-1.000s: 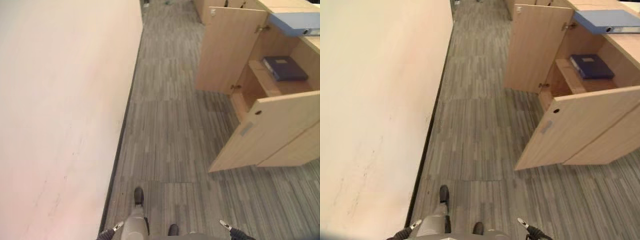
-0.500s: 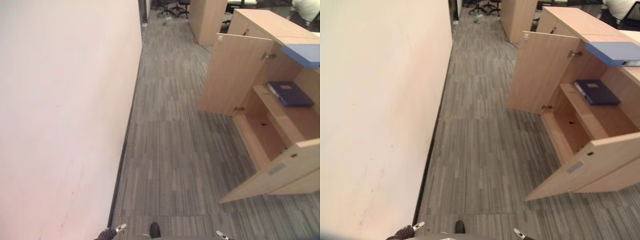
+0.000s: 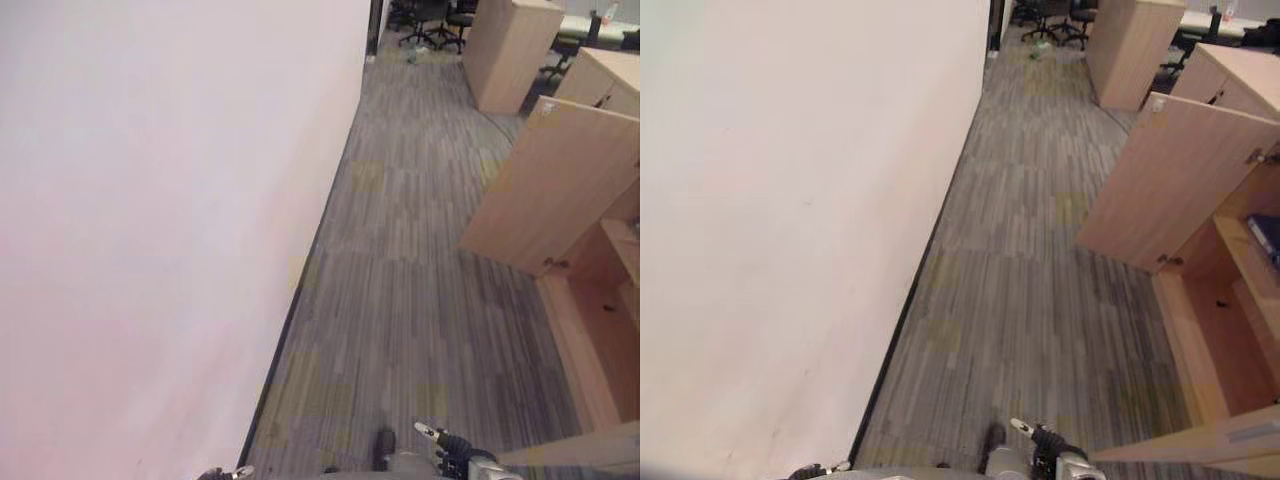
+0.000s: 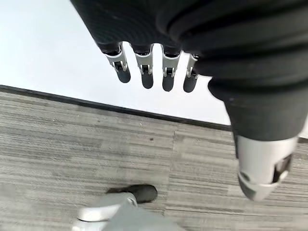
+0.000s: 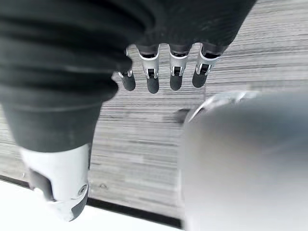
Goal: Put the empty folder in the office cabinet
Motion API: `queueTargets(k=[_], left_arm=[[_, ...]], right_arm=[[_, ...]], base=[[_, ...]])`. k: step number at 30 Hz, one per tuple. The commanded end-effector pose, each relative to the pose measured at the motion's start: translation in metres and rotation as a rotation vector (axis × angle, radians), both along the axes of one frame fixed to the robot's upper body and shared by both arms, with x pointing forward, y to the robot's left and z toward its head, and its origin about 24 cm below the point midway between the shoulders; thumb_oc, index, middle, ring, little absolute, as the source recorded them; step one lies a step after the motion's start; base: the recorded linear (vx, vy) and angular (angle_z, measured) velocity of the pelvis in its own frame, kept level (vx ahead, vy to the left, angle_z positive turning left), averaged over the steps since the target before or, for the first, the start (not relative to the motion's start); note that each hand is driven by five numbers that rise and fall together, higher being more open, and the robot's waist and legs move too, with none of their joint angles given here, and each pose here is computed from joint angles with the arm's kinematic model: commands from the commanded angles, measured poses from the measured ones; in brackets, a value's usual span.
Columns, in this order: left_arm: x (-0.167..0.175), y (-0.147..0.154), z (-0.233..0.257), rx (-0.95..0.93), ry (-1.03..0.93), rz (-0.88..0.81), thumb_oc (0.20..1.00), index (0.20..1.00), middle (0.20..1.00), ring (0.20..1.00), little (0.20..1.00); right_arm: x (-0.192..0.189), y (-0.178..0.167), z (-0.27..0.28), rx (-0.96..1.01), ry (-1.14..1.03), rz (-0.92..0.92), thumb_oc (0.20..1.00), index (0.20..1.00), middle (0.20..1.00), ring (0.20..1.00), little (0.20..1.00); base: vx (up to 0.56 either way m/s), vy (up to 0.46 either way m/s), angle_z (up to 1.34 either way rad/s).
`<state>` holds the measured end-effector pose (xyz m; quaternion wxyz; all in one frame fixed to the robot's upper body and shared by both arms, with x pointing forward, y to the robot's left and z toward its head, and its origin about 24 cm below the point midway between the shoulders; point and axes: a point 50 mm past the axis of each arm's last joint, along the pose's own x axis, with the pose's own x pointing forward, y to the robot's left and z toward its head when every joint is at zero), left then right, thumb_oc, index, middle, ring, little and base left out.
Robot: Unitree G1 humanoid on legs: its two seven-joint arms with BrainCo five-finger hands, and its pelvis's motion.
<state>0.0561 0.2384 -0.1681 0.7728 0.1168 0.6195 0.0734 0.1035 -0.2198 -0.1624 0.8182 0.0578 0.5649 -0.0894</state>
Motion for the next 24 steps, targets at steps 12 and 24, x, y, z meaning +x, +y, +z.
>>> queueTargets(k=[12,24], left_arm=[[-0.005,-0.002,-0.001,0.005,0.034,-0.065,1.000,1.000,1.000,1.000,1.000],[0.026,-0.002,0.004,0.020,-0.067,-0.088,1.000,1.000,1.000,1.000,1.000]], right_arm=[[0.005,-0.010,0.003,-0.008,-0.003,-0.014,1.000,1.000,1.000,1.000,1.000],[-0.009,-0.030,0.004,-0.077,0.043,-0.041,1.000,1.000,1.000,1.000,1.000]], base=[[0.19,-0.112,0.18],[0.13,-0.202,0.04]])
